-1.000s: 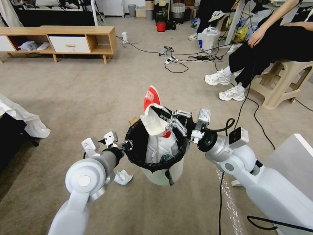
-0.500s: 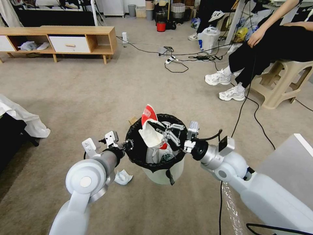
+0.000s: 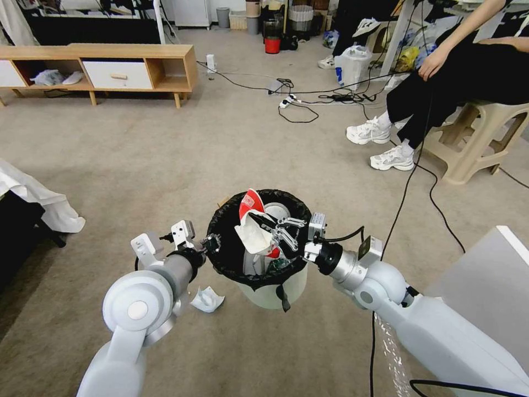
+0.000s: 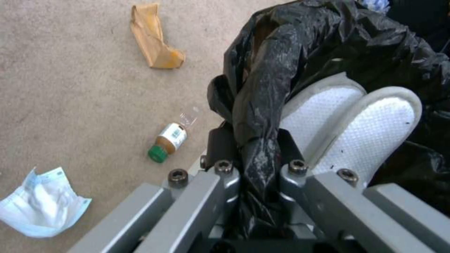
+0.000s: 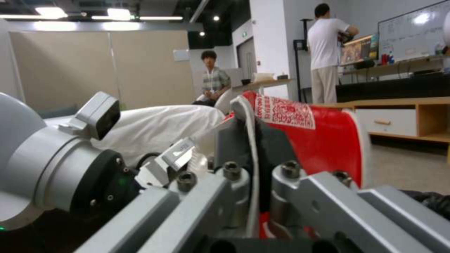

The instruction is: Pick up the trash bin and place the garbage on the floor into it.

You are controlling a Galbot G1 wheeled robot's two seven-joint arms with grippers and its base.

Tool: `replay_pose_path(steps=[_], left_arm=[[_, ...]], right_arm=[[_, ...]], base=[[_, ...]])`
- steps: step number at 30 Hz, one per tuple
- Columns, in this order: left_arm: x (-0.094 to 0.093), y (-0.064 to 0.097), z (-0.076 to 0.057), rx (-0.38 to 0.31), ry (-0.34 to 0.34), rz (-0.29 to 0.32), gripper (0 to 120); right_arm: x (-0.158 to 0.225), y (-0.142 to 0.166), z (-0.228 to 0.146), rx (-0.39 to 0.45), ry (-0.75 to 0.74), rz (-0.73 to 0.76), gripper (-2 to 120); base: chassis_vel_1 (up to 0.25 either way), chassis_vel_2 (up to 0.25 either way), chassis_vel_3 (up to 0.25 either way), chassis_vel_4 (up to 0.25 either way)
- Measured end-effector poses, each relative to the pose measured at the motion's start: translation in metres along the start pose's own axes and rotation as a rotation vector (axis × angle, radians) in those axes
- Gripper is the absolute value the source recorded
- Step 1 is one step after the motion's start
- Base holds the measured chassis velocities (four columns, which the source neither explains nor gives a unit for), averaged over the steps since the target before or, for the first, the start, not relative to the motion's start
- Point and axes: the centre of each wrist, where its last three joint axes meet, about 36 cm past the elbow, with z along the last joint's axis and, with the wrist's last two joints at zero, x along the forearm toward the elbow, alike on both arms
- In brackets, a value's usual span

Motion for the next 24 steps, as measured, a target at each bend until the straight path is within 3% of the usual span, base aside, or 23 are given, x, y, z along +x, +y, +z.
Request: replay_pose_path(steps=[2, 12, 14, 18, 20, 22, 24], left_arm=[[0.001, 0.000, 0.000, -0.001, -0.002, 0.000, 5], [0.004, 0.000, 0.000, -0.002, -0.008, -0.003, 5], [0.004, 0.001, 0.002, -0.004, -0.016, -0.009, 5], [0.004, 0.002, 0.002, -0.002, -0.023, -0.012, 5], [0.004, 0.002, 0.002, -0.005, -0.039, -0.018, 5], [0.004, 0.003, 0.002, -0.006, -0.042, -0.020, 5], [0.005, 0.003, 0.001, -0.010, -0.054, -0.026, 5]], right_arm=[[-0.001, 0.000, -0.001, 0.003, -0.005, 0.012, 17], [-0.002, 0.002, -0.002, 0.004, -0.010, 0.034, 47], [-0.003, 0.001, -0.004, 0.006, -0.010, 0.040, 60], [-0.004, 0.001, -0.005, 0.007, -0.013, 0.041, 69], [-0.006, 0.002, -0.007, 0.009, -0.019, 0.040, 82], [-0.007, 0.002, -0.007, 0.011, -0.022, 0.040, 85], [-0.008, 0.001, -0.011, 0.020, -0.035, 0.051, 96]], base=[[0.000, 0.000, 0.000, 0.000], [0.000, 0.000, 0.000, 0.000], [0.000, 0.000, 0.000, 0.000], [0.000, 0.000, 0.000, 0.000], [0.000, 0.000, 0.000, 0.000], [0.000, 0.000, 0.000, 0.000], [0.000, 0.000, 0.000, 0.000]])
